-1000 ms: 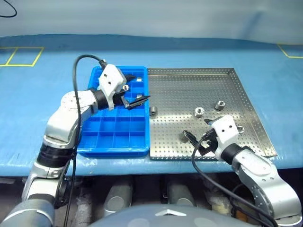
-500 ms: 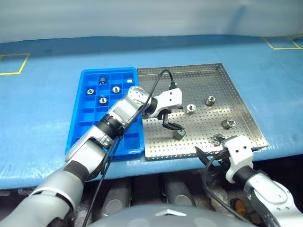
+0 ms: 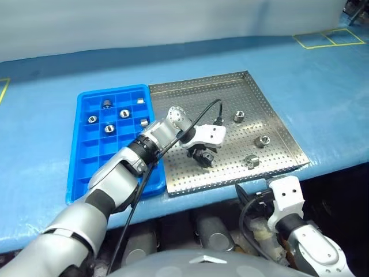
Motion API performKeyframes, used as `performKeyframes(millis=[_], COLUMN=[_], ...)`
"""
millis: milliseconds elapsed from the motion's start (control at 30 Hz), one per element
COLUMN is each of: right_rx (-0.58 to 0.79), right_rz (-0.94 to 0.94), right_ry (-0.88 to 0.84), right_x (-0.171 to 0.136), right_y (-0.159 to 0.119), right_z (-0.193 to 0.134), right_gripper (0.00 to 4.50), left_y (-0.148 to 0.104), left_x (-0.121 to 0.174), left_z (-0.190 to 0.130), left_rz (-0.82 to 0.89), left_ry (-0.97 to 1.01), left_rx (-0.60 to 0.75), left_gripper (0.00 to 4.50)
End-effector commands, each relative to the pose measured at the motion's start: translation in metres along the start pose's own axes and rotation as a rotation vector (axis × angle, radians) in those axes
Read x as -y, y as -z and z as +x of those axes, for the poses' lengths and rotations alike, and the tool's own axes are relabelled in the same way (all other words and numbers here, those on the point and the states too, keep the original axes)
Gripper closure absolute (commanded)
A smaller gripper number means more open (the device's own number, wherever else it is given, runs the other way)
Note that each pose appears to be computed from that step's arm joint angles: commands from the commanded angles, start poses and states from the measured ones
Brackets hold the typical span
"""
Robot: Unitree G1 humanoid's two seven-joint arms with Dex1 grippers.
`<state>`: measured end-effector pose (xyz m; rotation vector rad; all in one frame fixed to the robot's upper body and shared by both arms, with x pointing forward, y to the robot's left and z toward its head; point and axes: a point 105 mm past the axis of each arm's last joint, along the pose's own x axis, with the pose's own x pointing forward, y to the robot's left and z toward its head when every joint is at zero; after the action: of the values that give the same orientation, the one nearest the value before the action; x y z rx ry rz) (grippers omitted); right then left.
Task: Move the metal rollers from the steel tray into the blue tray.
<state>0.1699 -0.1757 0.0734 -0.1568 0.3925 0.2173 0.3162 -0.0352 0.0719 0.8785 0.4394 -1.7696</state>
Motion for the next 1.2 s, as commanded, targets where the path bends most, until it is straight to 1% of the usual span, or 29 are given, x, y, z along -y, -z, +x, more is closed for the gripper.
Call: performKeyframes(millis=[33, 100, 133, 300, 467, 533, 567, 667, 700, 733, 833, 967, 1067, 1133, 1167, 1200], right_rx=[0.057, 0.066, 0.069, 0.078, 0.082, 0.081, 0.081, 0.083, 0.083, 0.083, 0.085, 0.089, 0.089, 0.087, 0.086, 0.084], right_rz=[-0.022, -0.022, -0.024, -0.029, -0.034, -0.038, -0.040, -0.041, -0.042, -0.043, -0.048, -0.048, -0.046, -0.044, -0.044, -0.044], right_ry=[0.009, 0.009, 0.008, 0.005, -0.004, -0.010, -0.012, -0.014, -0.015, -0.016, -0.023, -0.023, -0.020, -0.016, -0.012, -0.009], right_x=[0.000, 0.000, 0.000, 0.000, -0.001, -0.001, -0.001, -0.001, -0.001, -0.001, -0.001, -0.001, -0.002, -0.001, -0.001, -0.001], right_y=[-0.013, -0.014, -0.015, -0.018, -0.019, -0.019, -0.019, -0.020, -0.020, -0.020, -0.020, -0.021, -0.020, -0.019, -0.019, -0.018], right_z=[0.000, 0.002, 0.003, 0.007, 0.012, 0.013, 0.014, 0.016, 0.016, 0.017, 0.018, 0.019, 0.019, 0.019, 0.019, 0.018], right_gripper=[0.00, 0.00, 0.00, 0.00, 0.00, 0.00, 0.00, 0.00, 0.00, 0.00, 0.00, 0.00, 0.00, 0.00, 0.00, 0.00], left_y=[0.003, 0.010, 0.012, 0.014, 0.005, 0.001, 0.000, -0.004, -0.006, -0.007, -0.002, 0.007, 0.015, 0.019, 0.020, 0.019], left_x=[0.000, -0.002, -0.003, -0.006, -0.011, -0.013, -0.013, -0.016, -0.018, -0.020, -0.024, -0.021, -0.019, -0.017, -0.015, -0.014], left_z=[-0.002, -0.001, -0.001, -0.001, -0.006, -0.010, -0.011, -0.014, -0.015, -0.016, -0.018, -0.014, -0.011, -0.008, -0.007, -0.006], left_rz=[0.038, 0.050, 0.054, 0.053, 0.015, 0.001, -0.001, -0.014, -0.022, -0.025, -0.017, -0.013, -0.005, -0.006, -0.009, -0.010], left_ry=[0.007, -0.013, -0.023, -0.047, -0.087, -0.101, -0.103, -0.129, -0.142, -0.151, -0.172, -0.155, -0.150, -0.137, -0.127, -0.116], left_rx=[-0.048, -0.093, -0.105, -0.113, -0.038, -0.016, -0.010, 0.016, 0.024, 0.024, -0.021, -0.070, -0.117, -0.136, -0.135, -0.131], left_gripper=[2.81, 3.44, 3.64, 3.67, 3.67, 2.95, 2.78, 1.77, 1.51, 1.14, 1.14, 1.14, 1.72, 2.38, 2.63, 2.63])
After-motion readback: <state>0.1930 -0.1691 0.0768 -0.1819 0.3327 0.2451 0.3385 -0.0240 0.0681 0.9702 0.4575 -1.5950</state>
